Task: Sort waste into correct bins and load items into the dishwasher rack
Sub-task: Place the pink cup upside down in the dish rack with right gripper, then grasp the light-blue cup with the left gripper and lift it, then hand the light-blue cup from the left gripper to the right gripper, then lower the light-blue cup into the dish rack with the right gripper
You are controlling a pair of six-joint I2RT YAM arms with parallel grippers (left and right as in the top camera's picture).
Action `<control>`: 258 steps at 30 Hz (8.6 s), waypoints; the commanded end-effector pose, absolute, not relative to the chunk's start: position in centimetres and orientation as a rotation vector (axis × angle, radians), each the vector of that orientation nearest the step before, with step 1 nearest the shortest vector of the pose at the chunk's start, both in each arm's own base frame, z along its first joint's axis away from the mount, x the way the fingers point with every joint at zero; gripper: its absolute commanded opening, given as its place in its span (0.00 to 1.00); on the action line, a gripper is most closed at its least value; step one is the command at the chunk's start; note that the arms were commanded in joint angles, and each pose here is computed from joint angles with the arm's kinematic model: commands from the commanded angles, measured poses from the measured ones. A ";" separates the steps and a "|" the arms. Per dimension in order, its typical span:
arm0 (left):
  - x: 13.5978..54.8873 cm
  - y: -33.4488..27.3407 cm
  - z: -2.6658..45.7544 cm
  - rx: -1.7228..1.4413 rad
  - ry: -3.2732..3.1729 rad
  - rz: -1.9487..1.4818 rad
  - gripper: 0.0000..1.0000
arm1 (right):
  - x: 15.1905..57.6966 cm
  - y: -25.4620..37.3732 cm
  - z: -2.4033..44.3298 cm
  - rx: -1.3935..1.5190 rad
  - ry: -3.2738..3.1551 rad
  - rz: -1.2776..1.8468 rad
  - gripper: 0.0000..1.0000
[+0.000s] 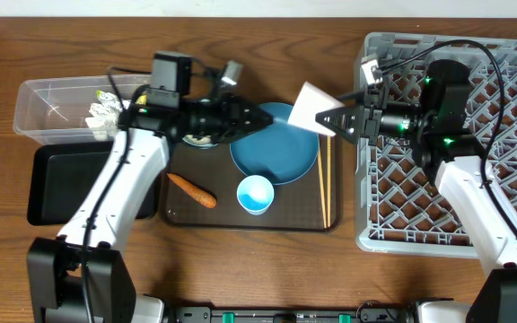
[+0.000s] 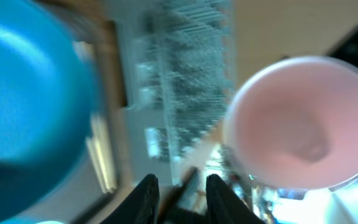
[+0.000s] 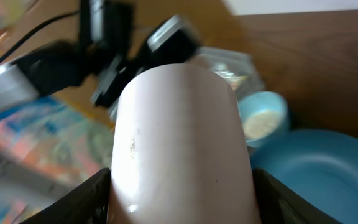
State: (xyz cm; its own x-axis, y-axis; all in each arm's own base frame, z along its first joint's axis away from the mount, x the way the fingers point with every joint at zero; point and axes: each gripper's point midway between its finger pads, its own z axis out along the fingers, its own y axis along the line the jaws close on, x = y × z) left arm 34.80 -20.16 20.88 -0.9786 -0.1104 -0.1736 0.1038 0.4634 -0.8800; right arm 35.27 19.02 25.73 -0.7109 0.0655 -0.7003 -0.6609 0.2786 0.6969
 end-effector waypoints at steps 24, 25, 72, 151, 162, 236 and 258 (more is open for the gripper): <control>35.5 -9.3 17.1 -0.107 2.644 -0.731 0.28 | 26.2 -10.8 23.9 0.696 2.583 -0.007 0.66; 35.5 -9.3 17.1 -0.107 2.644 -0.732 0.28 | 25.7 -11.8 23.6 0.751 2.585 -0.022 0.66; 30.5 -11.1 15.4 0.008 2.845 -0.743 0.40 | 30.3 -17.0 21.1 0.873 2.454 0.431 0.99; 34.3 -19.8 27.6 -0.021 2.266 -1.926 0.07 | 33.3 16.2 30.7 -0.870 1.871 1.280 0.99; 31.4 -21.9 29.0 0.171 2.251 -2.082 0.07 | 31.7 23.0 31.5 -1.158 1.650 1.287 0.99; 33.3 -11.4 20.6 0.026 2.501 -0.794 0.46 | 27.8 -18.0 23.5 1.074 2.628 0.304 0.34; 31.7 -10.8 19.6 0.052 2.570 -0.740 0.46 | 29.3 -26.1 15.7 1.574 2.431 0.448 0.34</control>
State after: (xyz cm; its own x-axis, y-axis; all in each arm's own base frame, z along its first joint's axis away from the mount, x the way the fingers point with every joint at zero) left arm 31.57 -11.09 19.12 -0.9029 -0.0979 -0.4186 0.1469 0.8449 -0.5144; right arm 29.46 -25.28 15.64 -0.4627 0.8864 -0.0164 0.8197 0.4347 0.3730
